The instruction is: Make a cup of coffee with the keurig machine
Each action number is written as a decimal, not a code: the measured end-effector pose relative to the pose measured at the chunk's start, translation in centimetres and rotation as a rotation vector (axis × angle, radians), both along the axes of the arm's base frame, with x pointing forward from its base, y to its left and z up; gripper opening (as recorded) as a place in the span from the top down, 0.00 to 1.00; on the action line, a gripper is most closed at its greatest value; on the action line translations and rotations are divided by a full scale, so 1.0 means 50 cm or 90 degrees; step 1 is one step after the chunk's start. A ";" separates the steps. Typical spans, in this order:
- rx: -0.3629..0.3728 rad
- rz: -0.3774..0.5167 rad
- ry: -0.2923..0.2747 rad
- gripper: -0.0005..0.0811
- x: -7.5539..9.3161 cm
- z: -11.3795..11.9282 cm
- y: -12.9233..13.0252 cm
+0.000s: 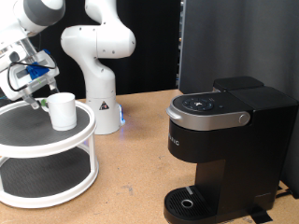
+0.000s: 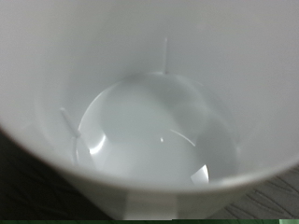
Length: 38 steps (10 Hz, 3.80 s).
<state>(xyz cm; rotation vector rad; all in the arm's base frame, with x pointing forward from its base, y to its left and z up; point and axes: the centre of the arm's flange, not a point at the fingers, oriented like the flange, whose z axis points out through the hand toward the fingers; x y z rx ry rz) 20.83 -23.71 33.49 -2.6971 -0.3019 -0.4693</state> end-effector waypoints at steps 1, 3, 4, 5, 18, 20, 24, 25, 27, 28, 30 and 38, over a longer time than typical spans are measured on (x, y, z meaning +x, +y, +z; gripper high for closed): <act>0.006 0.005 -0.008 0.01 -0.001 -0.003 0.000; 0.012 0.011 -0.018 0.01 -0.005 -0.008 -0.003; 0.013 0.012 -0.019 0.01 -0.007 -0.010 -0.004; 0.015 0.014 -0.022 0.01 -0.008 -0.012 -0.004; 0.025 0.018 -0.023 0.90 -0.010 -0.023 0.004; 0.029 0.013 -0.024 0.91 -0.008 -0.020 0.004; 0.053 0.005 -0.010 0.91 0.004 0.031 0.005; 0.059 0.008 -0.004 0.91 0.007 0.049 0.008; 0.063 0.010 -0.001 0.91 0.006 0.057 0.011; 0.067 0.003 0.000 0.91 0.007 0.058 0.012; 0.083 -0.024 0.001 0.91 0.028 0.066 0.028; 0.079 -0.057 -0.018 0.91 0.201 0.081 0.179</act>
